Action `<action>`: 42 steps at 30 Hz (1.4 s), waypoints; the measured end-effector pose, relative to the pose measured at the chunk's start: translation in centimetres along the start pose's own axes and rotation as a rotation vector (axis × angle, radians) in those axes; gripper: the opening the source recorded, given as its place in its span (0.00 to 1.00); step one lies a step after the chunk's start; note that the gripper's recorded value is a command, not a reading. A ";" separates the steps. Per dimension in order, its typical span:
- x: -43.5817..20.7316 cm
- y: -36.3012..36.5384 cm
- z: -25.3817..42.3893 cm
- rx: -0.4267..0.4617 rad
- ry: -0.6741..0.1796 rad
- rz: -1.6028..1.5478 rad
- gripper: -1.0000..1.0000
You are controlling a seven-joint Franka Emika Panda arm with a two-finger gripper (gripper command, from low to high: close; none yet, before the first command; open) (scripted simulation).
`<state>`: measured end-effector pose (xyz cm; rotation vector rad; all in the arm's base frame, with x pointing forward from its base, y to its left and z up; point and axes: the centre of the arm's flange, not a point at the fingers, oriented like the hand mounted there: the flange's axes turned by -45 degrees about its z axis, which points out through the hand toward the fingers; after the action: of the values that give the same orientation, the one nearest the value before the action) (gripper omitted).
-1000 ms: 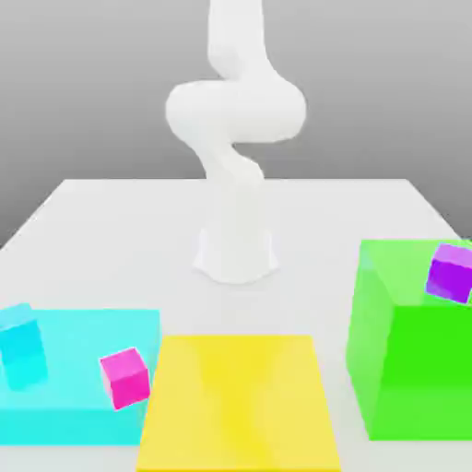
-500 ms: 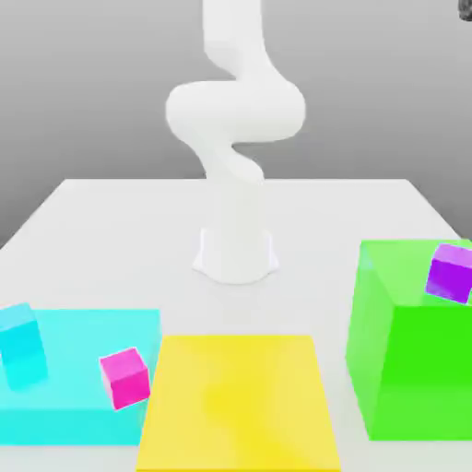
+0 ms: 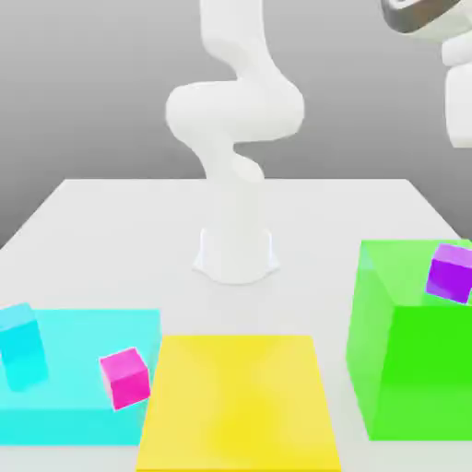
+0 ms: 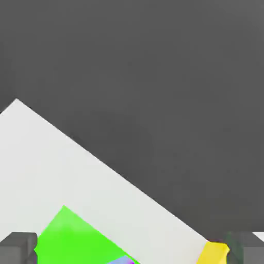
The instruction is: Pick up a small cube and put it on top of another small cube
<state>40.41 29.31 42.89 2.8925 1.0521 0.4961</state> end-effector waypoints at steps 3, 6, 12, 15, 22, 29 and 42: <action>-0.3 -2.4 2.6 0.053 -0.032 -0.050 0.50; -0.8 -5.0 4.9 0.111 -0.060 -0.101 0.50; -2.4 -10.4 8.6 0.233 -0.105 -0.197 0.50; -3.3 -13.0 10.0 0.297 -0.122 -0.240 0.50; -11.7 -23.6 12.1 0.355 -0.305 -0.330 0.50; -21.0 -29.1 12.4 0.263 -0.461 -0.372 0.50; -17.5 -20.2 13.7 0.118 -0.365 0.096 0.50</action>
<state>19.36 34.98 22.28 2.9804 0.9173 -0.0976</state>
